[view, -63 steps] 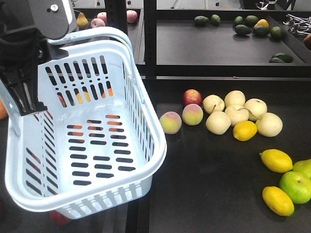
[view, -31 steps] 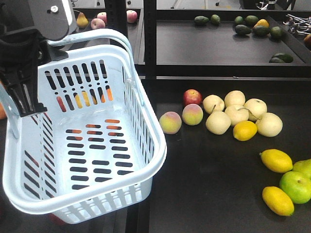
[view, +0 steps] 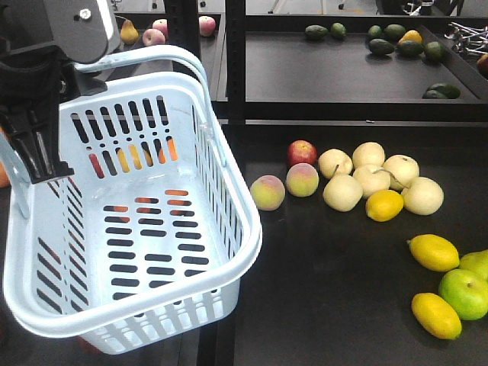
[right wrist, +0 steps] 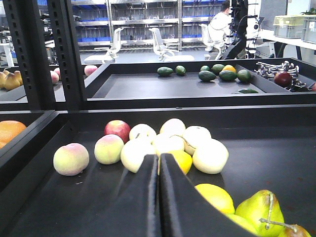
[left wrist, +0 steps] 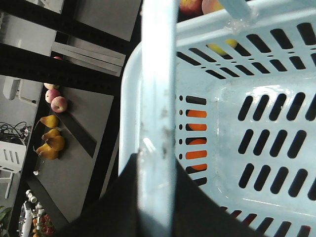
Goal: Pick three apples into basket with both arms
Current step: 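Hold the basket up with the left gripper while turning the base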
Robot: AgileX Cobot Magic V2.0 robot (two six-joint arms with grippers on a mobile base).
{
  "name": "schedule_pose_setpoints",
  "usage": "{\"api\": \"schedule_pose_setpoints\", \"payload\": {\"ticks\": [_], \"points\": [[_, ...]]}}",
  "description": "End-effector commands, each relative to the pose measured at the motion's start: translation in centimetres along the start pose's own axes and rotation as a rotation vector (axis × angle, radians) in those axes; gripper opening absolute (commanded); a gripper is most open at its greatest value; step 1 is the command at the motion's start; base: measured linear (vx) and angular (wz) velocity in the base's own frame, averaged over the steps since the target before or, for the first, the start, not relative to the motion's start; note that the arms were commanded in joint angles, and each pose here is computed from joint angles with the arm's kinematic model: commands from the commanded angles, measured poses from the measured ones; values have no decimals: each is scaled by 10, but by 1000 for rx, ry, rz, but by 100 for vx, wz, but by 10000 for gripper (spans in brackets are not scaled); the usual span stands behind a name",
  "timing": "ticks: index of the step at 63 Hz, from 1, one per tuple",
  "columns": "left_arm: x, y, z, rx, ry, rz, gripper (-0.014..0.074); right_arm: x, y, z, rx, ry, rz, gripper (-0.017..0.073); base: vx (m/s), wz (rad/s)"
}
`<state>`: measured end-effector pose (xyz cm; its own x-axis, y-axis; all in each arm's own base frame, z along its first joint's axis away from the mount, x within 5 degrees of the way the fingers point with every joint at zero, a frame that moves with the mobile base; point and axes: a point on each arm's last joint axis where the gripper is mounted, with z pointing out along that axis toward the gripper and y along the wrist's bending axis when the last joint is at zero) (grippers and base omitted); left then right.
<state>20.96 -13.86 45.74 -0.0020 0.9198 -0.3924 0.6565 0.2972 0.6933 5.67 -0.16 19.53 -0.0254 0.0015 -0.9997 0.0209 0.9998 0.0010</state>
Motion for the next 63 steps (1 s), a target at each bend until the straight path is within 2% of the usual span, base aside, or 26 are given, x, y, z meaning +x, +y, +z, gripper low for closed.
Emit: {"api": "schedule_pose_setpoints", "payload": {"ticks": [1,33,63], "points": [[-4,14,-20,-103,-88,-26,-8,-4,1,-1,-10,-79,-12,-8,0,0],[-4,14,-20,-104,-89,-26,-8,-4,1,-1,-10,-79,-12,-8,-2,7],[-4,14,-20,-104,-89,-26,-6,-4,1,-1,-10,-79,-12,-8,-3,32]]}}
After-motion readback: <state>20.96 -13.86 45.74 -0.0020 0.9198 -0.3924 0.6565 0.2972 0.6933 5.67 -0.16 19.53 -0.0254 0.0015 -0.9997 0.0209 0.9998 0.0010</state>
